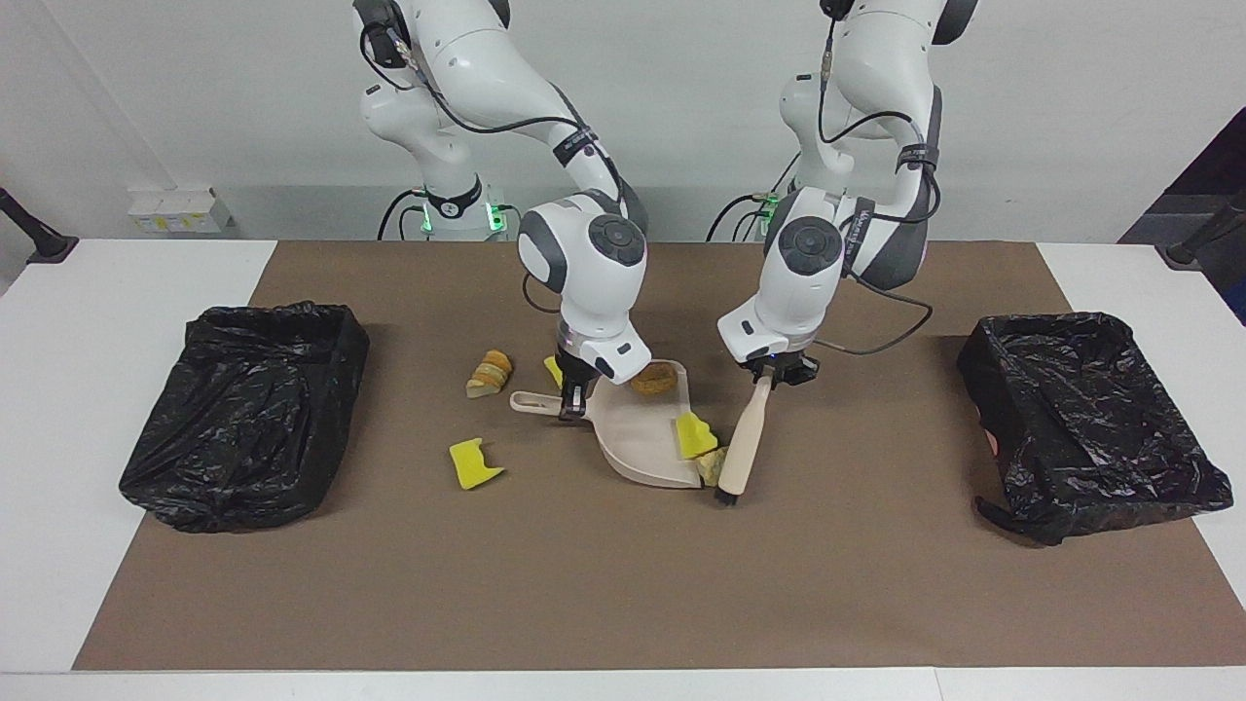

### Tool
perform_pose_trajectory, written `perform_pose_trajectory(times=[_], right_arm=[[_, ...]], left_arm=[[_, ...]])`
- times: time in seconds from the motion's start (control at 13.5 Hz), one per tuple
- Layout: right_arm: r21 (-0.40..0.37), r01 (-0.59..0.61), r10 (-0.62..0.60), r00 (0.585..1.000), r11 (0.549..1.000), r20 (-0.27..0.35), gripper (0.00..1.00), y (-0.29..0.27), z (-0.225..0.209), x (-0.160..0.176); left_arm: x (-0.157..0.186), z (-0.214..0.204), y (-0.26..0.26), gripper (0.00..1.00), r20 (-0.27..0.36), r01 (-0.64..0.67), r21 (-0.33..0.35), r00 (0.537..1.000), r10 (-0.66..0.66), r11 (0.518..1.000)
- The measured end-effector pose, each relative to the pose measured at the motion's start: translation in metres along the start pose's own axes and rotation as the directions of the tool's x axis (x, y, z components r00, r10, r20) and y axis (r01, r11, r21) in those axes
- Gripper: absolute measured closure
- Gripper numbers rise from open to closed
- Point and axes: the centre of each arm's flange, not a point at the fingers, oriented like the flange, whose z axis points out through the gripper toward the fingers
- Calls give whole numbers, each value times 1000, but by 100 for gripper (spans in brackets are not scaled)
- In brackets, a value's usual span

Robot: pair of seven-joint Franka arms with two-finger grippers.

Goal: Sweep and dump trash in bin
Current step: 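Sweep bread and sponge into the dustpan with the left gripper's brush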

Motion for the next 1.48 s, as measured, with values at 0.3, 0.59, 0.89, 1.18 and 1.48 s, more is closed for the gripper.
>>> perform_pose_trajectory(times=[0.3, 0.59, 0.89, 1.18, 1.48], right_arm=[[1, 0, 0, 1000, 1000, 1, 68, 0, 1, 0], [2, 0, 0, 1000, 1000, 2, 68, 0, 1, 0], [4, -1, 1, 1000, 1000, 3, 68, 0, 1, 0], [14, -6, 6, 1000, 1000, 11, 68, 0, 0, -2], [35, -50, 48, 998, 998, 36, 68, 9, -19, -30]], left_arm=[[-22, -6, 47, 74, 41, 21, -147, 999, -15, 989], [-23, -10, 68, 74, 45, 71, -266, 997, -61, 962], [-28, -57, 33, 74, -37, 149, -314, 985, -169, 937], [-62, -118, 25, 74, -58, 222, -276, 967, -247, 935], [-104, -150, 29, 74, 29, 353, -123, 936, -352, 928]])
